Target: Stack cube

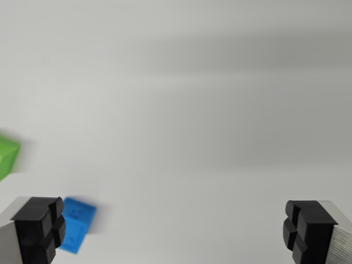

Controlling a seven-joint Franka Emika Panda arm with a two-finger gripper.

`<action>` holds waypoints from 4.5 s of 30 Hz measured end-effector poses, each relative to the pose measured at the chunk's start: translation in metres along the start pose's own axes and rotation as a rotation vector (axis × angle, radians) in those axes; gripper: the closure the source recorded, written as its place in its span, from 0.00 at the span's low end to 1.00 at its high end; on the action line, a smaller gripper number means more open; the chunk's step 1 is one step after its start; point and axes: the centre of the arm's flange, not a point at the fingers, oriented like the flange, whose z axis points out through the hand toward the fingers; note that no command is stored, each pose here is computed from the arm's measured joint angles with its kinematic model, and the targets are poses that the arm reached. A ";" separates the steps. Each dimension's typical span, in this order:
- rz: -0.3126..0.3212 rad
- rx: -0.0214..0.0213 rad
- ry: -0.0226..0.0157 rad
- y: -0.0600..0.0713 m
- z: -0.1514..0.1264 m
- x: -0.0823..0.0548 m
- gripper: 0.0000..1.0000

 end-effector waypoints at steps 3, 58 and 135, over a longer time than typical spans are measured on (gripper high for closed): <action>0.000 0.0000 0.0000 0.000 0.000 0.000 0.00; 0.085 -0.0060 -0.0156 -0.022 0.043 -0.050 0.00; 0.435 -0.0270 -0.0679 -0.116 0.227 -0.260 0.00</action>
